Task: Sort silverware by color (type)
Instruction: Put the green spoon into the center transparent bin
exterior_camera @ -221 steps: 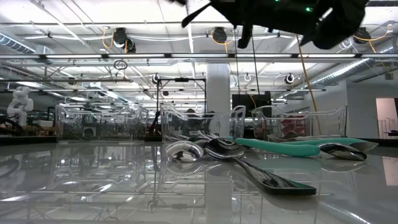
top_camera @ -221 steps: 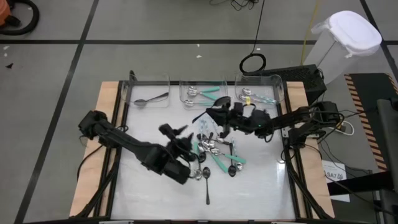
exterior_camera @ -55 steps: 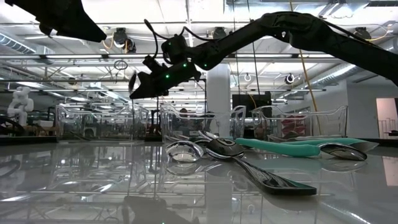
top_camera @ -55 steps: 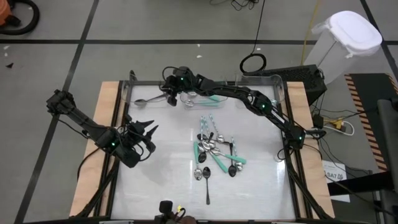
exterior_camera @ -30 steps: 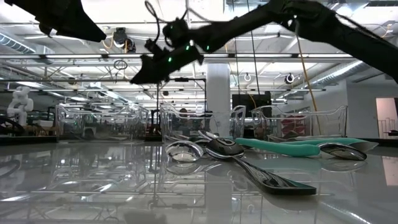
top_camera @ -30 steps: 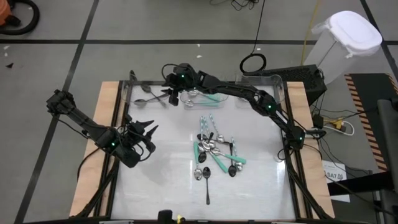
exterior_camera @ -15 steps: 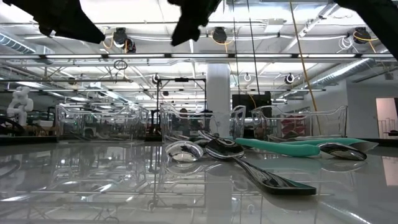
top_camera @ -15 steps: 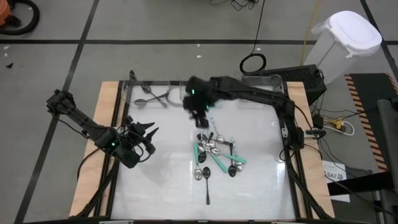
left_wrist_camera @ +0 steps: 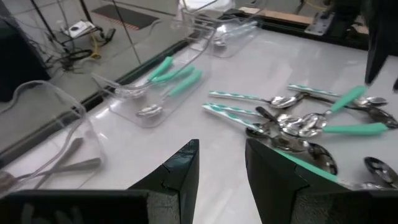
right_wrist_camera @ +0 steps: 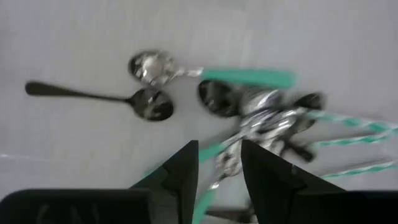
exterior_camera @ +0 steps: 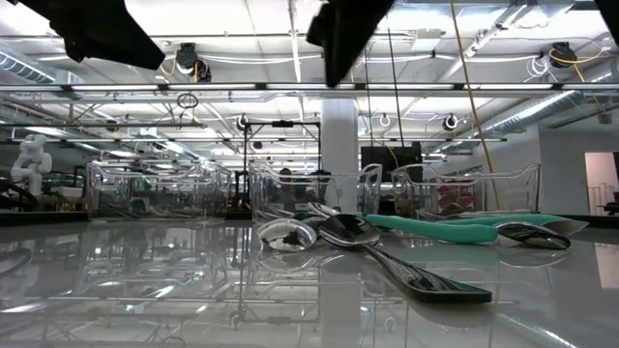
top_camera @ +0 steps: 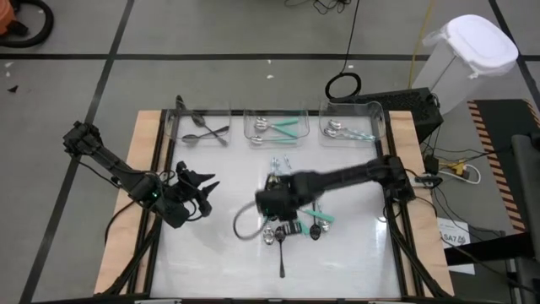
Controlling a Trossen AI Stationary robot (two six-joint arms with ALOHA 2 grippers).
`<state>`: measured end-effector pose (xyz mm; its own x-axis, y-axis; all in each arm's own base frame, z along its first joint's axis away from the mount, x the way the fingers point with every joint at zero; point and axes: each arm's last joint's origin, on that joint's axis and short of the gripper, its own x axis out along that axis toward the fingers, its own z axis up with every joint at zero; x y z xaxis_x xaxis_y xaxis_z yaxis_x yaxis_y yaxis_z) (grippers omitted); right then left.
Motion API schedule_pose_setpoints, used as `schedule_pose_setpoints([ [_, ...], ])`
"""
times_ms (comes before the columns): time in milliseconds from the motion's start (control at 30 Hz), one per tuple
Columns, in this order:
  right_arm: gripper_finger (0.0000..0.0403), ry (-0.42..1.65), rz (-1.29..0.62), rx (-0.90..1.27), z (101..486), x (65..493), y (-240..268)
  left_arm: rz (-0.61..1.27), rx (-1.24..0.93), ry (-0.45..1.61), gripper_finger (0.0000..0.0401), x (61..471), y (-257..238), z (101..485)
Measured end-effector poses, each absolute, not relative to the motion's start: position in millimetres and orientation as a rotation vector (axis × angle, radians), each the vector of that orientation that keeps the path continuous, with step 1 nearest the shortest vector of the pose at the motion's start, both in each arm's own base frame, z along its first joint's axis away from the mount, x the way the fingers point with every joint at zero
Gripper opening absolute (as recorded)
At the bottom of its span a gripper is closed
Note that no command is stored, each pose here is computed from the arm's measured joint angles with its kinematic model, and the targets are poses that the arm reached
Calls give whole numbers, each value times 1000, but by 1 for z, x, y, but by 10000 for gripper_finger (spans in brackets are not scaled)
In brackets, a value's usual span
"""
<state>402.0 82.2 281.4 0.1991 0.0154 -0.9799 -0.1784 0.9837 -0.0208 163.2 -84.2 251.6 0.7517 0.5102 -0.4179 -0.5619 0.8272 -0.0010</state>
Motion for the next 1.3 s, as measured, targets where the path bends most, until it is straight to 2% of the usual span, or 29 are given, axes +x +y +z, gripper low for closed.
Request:
schedule_pose_setpoints([
  [233, 116, 1462, 80, -143, 216, 382, 125, 540, -111, 411, 131, 167, -87, 255],
  [433, 116, 1424, -176, -167, 183, 366, 141, 527, -66, 419, 131, 167, -88, 255],
  [633, 117, 1328, -388, -149, 178, 359, 149, 518, -22, 431, 131, 167, -88, 255],
  [1133, 183, 1194, -433, -36, 180, 365, 159, 464, 10, 475, 131, 168, -89, 254],
  [1300, 192, 1157, -491, -25, 178, 363, 162, 398, -29, 519, 131, 168, -91, 253],
])
